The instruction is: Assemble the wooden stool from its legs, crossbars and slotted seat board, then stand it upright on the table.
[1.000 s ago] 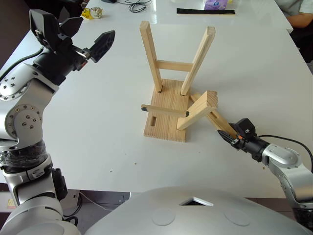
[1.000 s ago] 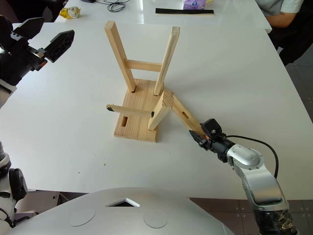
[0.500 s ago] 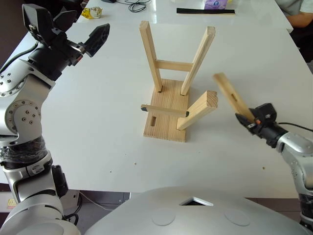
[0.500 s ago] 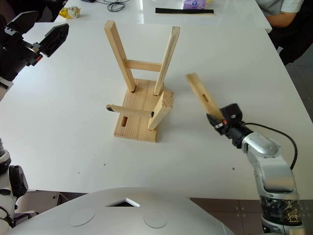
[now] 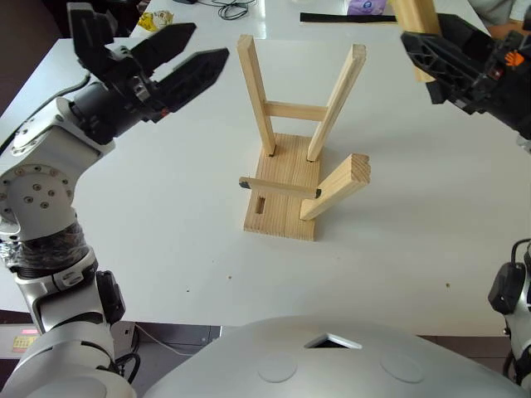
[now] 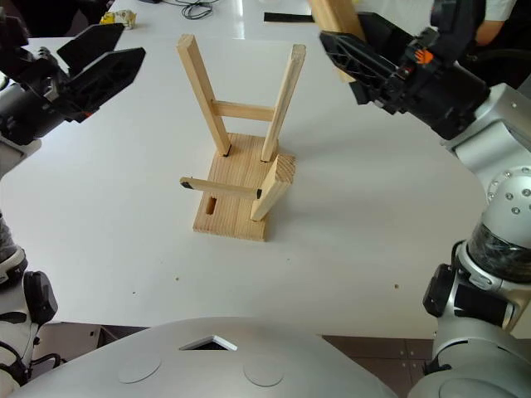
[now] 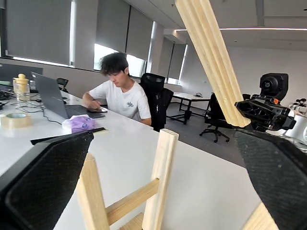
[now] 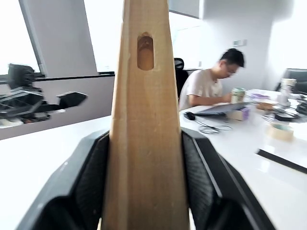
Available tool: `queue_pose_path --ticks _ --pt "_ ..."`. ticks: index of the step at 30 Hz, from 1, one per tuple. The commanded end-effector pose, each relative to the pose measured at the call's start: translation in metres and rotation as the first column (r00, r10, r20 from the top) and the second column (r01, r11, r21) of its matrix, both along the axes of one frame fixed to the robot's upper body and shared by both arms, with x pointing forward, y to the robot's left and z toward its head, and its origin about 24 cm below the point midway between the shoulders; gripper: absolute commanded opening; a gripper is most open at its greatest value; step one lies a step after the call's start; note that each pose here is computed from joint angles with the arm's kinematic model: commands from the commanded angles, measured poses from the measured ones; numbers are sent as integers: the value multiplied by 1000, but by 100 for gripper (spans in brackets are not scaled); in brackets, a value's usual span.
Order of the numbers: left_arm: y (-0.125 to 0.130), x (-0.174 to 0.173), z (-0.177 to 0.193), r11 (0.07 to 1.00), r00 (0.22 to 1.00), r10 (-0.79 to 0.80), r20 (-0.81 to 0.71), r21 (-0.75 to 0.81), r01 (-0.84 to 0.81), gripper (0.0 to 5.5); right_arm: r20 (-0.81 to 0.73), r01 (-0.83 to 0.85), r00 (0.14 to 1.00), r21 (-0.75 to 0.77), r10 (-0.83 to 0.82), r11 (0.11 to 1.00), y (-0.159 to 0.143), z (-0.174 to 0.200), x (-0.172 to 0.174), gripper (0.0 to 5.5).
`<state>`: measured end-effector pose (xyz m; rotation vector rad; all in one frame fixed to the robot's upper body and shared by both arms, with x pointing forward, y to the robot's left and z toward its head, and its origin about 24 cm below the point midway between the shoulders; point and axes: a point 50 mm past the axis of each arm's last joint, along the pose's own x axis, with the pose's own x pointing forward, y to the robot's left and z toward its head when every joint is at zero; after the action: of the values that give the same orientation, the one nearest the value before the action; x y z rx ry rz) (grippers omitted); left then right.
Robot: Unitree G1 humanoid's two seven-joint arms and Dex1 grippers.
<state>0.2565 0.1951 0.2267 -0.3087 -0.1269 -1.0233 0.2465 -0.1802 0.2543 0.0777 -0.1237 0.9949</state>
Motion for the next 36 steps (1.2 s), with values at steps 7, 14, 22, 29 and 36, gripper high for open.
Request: queue_pose_path --ticks 7,14,22,29,36 --pt "-32 -13 4 961 962 -272 3 -43 272 540 -107 -345 931 49 348 937 36 1 -9 207" --pt "-31 -11 22 921 941 -338 33 -194 338 540 -152 -438 880 102 449 893 40 1 -13 207" --pt "-47 -13 28 892 914 -403 56 -201 406 540 -164 -502 843 103 512 859 52 -1 -15 207" --pt "-50 -22 27 882 892 -446 72 -135 452 540 -181 -525 829 78 529 848 56 -3 -16 207" --pt "-50 -19 24 890 899 -434 59 -125 438 479 -186 -532 827 48 531 845 56 -6 -17 207"
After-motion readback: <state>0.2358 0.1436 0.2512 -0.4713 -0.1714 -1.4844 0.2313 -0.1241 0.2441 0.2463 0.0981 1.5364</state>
